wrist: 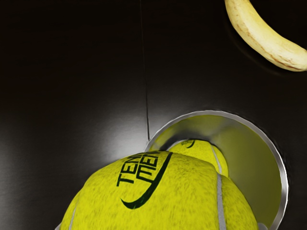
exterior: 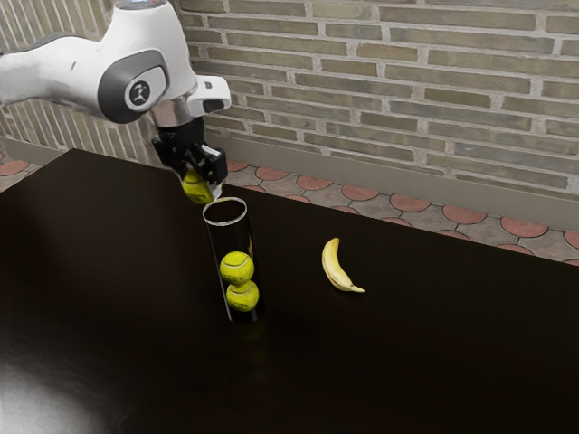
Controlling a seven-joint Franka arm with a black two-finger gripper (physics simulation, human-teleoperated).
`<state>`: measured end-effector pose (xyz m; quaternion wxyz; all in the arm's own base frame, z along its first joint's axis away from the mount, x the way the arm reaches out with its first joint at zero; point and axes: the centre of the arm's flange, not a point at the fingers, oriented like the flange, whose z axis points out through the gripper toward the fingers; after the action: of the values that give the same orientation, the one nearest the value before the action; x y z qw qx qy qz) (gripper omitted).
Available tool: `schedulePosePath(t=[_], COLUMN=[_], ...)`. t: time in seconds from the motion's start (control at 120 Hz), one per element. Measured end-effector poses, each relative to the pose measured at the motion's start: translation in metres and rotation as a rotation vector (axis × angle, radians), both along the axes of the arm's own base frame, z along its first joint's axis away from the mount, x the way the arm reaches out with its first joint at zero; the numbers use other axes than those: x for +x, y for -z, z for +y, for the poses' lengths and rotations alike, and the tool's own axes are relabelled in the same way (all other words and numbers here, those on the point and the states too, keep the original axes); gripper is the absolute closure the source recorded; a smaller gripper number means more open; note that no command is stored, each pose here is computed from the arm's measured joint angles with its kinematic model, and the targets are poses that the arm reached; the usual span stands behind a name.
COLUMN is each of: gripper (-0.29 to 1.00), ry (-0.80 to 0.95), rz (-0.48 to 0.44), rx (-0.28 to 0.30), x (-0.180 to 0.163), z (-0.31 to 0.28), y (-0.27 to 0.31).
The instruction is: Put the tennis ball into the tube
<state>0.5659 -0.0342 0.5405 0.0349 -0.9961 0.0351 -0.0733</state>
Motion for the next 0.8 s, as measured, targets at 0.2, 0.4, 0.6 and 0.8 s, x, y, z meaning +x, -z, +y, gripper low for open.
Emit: schedulePosePath(t=[0.2,0.4,0.6,0.8], gripper=[0.35,0.19,0.07,0.03], ry=[-0.021,-0.041,-0.120,-0.084], rz=[0.000,0.000,0.006,-0.002], rx=[-0.022,-0.020,-0.017,-0.051], x=[0.014,0.022,0.024,0.019], z=[-0.026,-0.036,-0.004,0.000], y=[0.004,0.007,0.008,-0.054])
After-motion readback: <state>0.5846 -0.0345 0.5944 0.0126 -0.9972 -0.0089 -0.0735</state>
